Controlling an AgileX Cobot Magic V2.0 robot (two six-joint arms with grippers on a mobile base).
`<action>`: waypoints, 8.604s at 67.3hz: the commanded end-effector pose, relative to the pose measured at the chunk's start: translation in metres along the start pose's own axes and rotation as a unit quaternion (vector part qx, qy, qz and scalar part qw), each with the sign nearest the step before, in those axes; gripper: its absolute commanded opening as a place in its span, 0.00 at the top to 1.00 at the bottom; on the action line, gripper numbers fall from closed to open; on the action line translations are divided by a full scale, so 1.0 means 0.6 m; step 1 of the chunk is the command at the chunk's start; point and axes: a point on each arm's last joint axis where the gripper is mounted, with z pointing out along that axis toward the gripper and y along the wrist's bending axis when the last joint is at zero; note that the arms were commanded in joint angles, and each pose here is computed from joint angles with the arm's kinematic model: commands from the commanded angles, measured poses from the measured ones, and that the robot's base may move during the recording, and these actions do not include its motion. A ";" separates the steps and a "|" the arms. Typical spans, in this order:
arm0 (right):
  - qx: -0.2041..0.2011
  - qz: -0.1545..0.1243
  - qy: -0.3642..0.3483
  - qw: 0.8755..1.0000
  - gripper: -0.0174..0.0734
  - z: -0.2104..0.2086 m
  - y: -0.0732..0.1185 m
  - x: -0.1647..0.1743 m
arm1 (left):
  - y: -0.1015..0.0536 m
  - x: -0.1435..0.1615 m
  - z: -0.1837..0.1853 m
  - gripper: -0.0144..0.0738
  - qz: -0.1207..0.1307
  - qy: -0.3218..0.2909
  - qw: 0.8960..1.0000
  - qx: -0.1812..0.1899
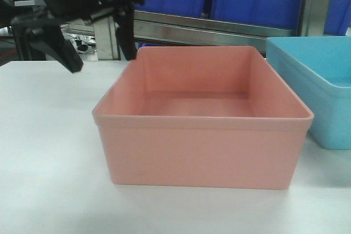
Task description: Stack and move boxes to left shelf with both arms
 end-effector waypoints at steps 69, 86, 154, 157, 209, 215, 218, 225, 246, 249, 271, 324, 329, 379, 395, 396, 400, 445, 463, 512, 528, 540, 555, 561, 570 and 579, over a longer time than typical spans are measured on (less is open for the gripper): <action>-0.004 0.034 -0.099 0.994 0.75 -0.014 0.002 -0.082 | 0.154 0.320 -0.282 0.85 0.202 -0.428 0.880 0.029; -0.003 0.034 -0.039 0.999 0.75 0.018 0.005 -0.212 | 0.158 0.324 -0.271 0.85 0.218 -0.428 0.877 0.018; 0.137 0.012 0.400 0.906 0.26 0.404 -0.175 -0.337 | 0.158 0.323 -0.271 0.85 0.218 -0.427 0.877 0.018; 0.123 -0.002 0.418 0.900 0.26 0.420 -0.189 -0.327 | 0.158 0.323 -0.271 0.85 0.218 -0.427 0.877 0.018; 0.054 -0.031 0.493 0.868 0.46 0.624 -0.302 -0.084 | 0.158 0.323 -0.271 0.85 0.219 -0.427 0.877 0.017; 0.056 -0.033 0.487 0.871 0.70 0.626 -0.302 -0.085 | 0.158 0.323 -0.271 0.85 0.219 -0.427 0.877 0.017; 0.057 -0.034 0.485 0.872 0.76 0.627 -0.303 -0.088 | 0.158 0.323 -0.271 0.85 0.219 -0.427 0.877 0.017; 0.057 -0.035 0.482 0.874 0.74 0.626 -0.302 -0.097 | 0.158 0.323 -0.271 0.85 0.219 -0.427 0.877 0.017; 0.060 -0.001 0.425 0.903 0.75 0.594 -0.275 -0.199 | 0.158 0.323 -0.271 0.85 0.219 -0.427 0.877 0.017; 0.058 0.010 0.414 0.909 0.75 0.585 -0.269 -0.219 | 0.158 0.323 -0.271 0.85 0.219 -0.427 0.877 0.017; 0.026 0.077 0.334 0.939 0.75 0.489 -0.176 -0.382 | 0.158 0.323 -0.271 0.85 0.219 -0.427 0.877 0.017; -0.022 0.171 0.393 0.903 0.75 0.427 0.187 -0.364 | 0.158 0.323 -0.271 0.85 0.219 -0.428 0.877 0.018; -0.020 0.182 0.398 0.899 0.75 0.434 0.199 -0.341 | 0.158 0.323 -0.271 0.85 0.219 -0.428 0.877 0.018; 0.000 0.138 0.441 0.887 0.75 0.509 0.220 -0.190 | 0.158 0.323 -0.271 0.85 0.219 -0.427 0.877 0.018; -0.001 0.117 0.457 0.882 0.74 0.511 0.220 -0.179 | 0.158 0.323 -0.271 0.85 0.219 -0.427 0.877 0.018; -0.001 0.117 0.457 0.882 0.73 0.511 0.220 -0.179 | 0.158 0.323 -0.271 0.85 0.219 -0.427 0.877 0.018; -0.001 0.114 0.458 0.882 0.69 0.510 0.220 -0.178 | 0.158 0.323 -0.271 0.85 0.219 -0.428 0.877 0.018; -0.026 0.062 0.452 0.889 0.12 0.495 0.213 -0.225 | 0.122 0.263 -0.279 0.29 0.161 -0.394 0.903 0.059; -0.028 0.048 0.462 0.885 0.12 0.493 0.212 -0.223 | 0.063 0.147 -0.269 0.27 0.120 -0.291 0.947 0.061; -0.031 0.036 0.469 0.882 0.12 0.501 0.215 -0.208 | -0.047 -0.044 -0.064 0.28 0.111 -0.082 0.990 0.036; -0.025 0.028 0.493 0.869 0.12 0.520 0.221 -0.168 | -0.039 -0.041 0.010 0.28 0.110 -0.033 0.993 0.015; -0.019 0.020 0.516 0.856 0.12 0.535 0.226 -0.129 | -0.031 -0.037 0.058 0.28 0.113 -0.007 0.994 -0.001; -0.012 0.010 0.542 0.840 0.12 0.554 0.232 -0.078 | -0.023 -0.030 0.104 0.28 0.111 0.022 0.994 -0.013; -0.012 0.008 0.545 0.838 0.12 0.558 0.233 -0.066 | -0.020 -0.027 0.118 0.28 0.110 0.032 0.993 -0.016; -0.013 0.007 0.544 0.839 0.12 0.561 0.234 -0.061 | -0.019 -0.024 0.125 0.28 0.109 0.039 0.993 -0.019; -0.013 0.007 0.544 0.839 0.23 0.561 0.234 -0.061 | -0.019 -0.024 0.125 0.36 0.107 0.040 0.993 -0.017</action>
